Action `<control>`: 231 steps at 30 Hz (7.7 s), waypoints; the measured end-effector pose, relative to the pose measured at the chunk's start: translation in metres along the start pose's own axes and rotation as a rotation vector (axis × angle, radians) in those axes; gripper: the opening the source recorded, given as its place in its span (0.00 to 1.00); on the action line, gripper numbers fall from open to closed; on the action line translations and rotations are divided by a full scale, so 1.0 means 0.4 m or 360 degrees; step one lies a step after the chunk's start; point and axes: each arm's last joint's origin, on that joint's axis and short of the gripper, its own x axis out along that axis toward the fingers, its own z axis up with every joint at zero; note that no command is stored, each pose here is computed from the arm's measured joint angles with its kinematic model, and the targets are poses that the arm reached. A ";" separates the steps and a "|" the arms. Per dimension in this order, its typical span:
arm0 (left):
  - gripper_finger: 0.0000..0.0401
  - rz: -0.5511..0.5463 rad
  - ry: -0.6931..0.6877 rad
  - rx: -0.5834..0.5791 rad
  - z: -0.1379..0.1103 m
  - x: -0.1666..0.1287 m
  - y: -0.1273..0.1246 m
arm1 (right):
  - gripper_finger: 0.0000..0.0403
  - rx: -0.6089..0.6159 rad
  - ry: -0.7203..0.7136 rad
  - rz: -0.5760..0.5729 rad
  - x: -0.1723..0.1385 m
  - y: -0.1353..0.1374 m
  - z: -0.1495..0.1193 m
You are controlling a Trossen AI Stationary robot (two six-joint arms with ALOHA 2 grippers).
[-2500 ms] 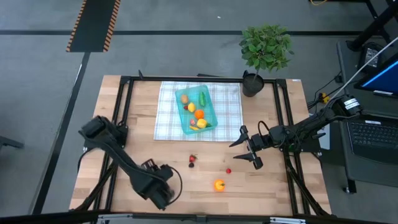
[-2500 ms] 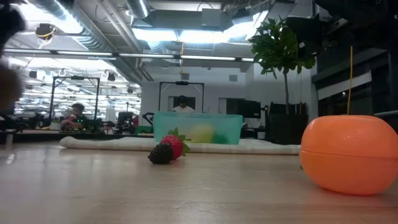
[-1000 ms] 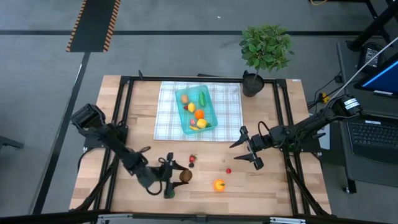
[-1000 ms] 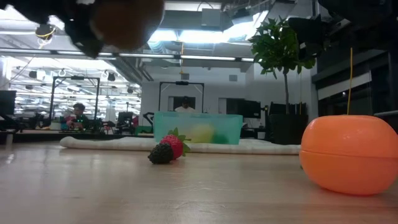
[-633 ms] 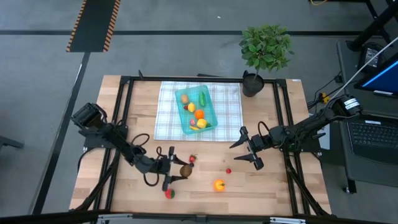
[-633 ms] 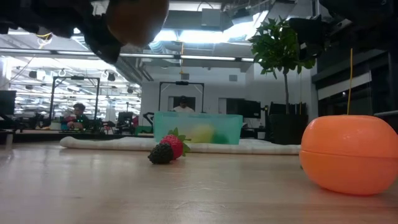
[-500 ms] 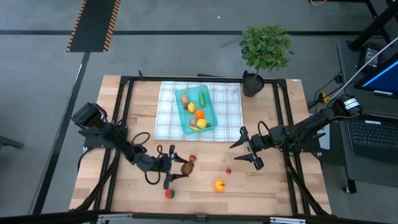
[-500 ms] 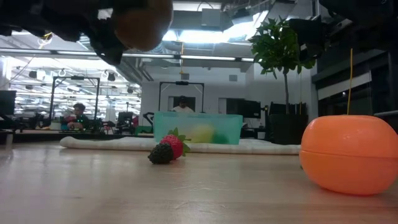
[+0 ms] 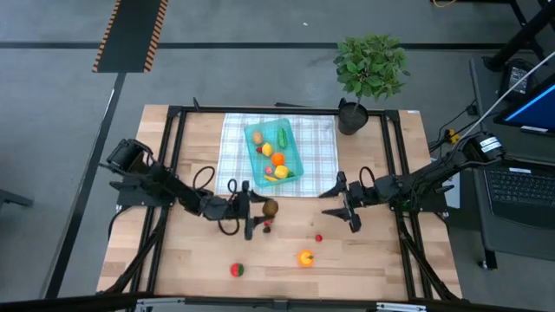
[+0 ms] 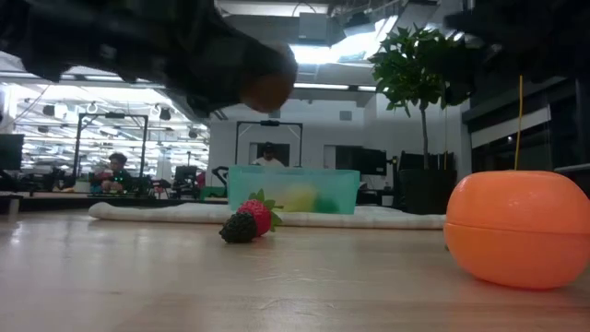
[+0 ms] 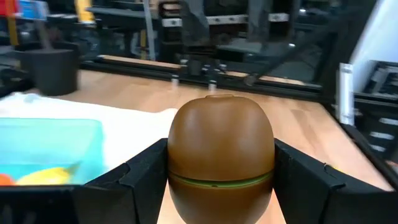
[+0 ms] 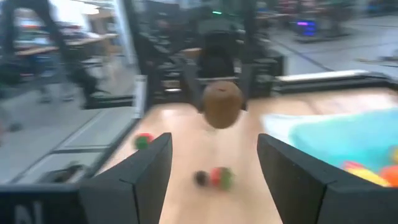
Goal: Pick and placing Produce into tupperware
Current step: Put the brown kiwi into the blue bin, then put the red cherry into the blue bin
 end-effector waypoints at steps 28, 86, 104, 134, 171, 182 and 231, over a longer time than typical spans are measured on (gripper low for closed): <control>0.59 0.0410 -0.0036 -0.0002 0.030 0.072 0.188 | 0.59 -0.0013 -0.0004 -0.0409 -0.001 -0.029 -0.005; 0.59 0.0432 0.1378 -0.0054 0.118 0.160 0.405 | 0.59 -0.0123 0.0114 -0.0549 0.000 -0.072 -0.017; 0.72 0.0411 0.1313 -0.0047 0.126 0.167 0.403 | 0.59 -0.0143 0.0136 -0.0550 -0.001 -0.072 -0.020; 0.73 0.0031 0.0403 0.0214 0.142 -0.183 0.139 | 0.59 -0.0290 -0.0043 -0.0367 -0.027 -0.019 0.051; 0.73 -0.0118 0.0282 0.0086 0.112 -0.241 0.123 | 0.59 -0.0367 0.1157 -0.0154 0.088 0.196 0.049; 0.73 -0.0118 0.0286 0.0094 0.111 -0.241 0.123 | 0.59 -0.0287 0.1393 -0.0270 0.156 0.242 -0.055; 0.73 -0.0116 0.0297 0.0105 0.109 -0.241 0.124 | 0.59 -0.0017 0.1540 -0.0473 0.196 0.234 -0.195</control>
